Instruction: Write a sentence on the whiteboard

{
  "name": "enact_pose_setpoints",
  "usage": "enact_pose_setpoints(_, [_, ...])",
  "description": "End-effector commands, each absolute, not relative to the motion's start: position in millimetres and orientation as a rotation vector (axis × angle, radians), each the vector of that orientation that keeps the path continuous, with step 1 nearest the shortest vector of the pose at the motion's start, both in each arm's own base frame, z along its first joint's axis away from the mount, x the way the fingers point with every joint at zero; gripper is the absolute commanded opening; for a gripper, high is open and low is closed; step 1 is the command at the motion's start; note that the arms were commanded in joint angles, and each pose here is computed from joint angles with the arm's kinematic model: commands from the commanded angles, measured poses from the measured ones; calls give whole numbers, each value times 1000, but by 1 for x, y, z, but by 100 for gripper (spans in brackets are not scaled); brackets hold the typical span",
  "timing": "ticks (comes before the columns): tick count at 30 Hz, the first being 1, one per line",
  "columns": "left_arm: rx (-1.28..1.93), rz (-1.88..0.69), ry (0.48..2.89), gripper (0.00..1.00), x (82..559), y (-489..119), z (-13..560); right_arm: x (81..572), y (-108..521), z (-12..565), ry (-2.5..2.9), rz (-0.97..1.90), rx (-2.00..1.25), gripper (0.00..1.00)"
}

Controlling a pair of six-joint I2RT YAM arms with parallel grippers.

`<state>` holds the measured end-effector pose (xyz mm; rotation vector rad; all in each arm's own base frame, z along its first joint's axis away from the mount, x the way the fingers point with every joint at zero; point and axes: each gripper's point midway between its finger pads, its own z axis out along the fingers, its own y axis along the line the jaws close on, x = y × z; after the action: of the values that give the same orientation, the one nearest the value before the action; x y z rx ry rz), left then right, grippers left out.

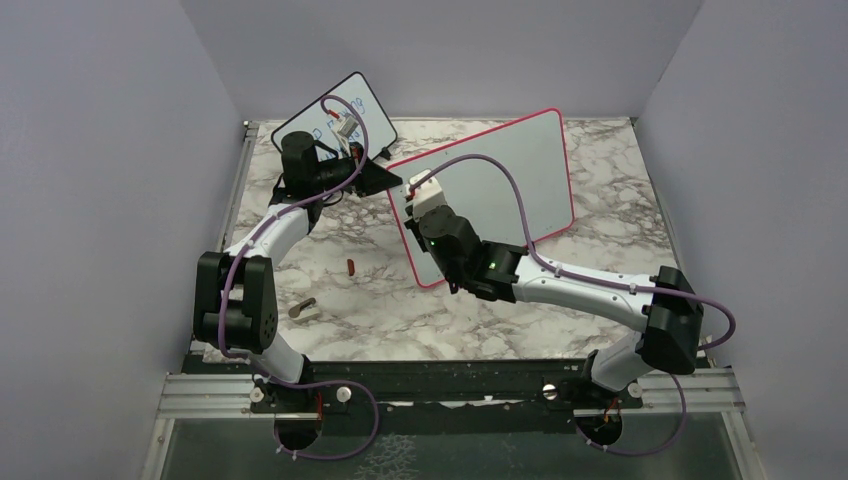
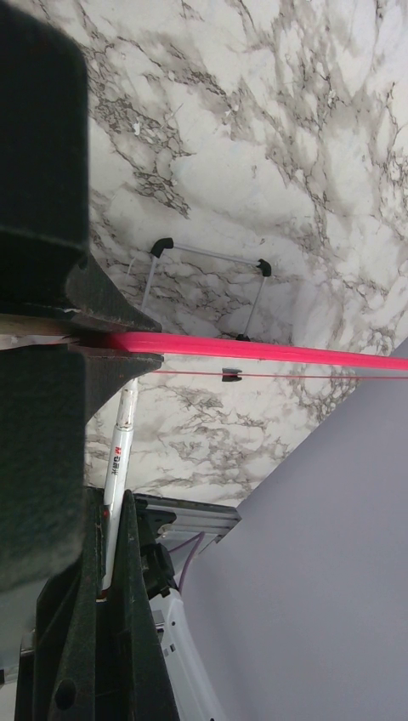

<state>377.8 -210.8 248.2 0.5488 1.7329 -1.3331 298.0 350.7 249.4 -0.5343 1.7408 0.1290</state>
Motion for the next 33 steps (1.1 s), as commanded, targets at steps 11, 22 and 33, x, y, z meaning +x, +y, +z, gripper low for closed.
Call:
enact_pose_setpoints(11, [574, -1359, 1759, 0, 374, -217, 237, 294, 332, 243, 1789, 70, -506, 0])
enact_pose_setpoints(22, [573, -1358, 1759, 0, 374, -217, 237, 293, 329, 243, 1793, 67, -503, 0])
enact_pose_setpoints(33, [572, -1357, 1759, 0, 374, -217, 237, 292, 330, 247, 1787, 86, -499, 1])
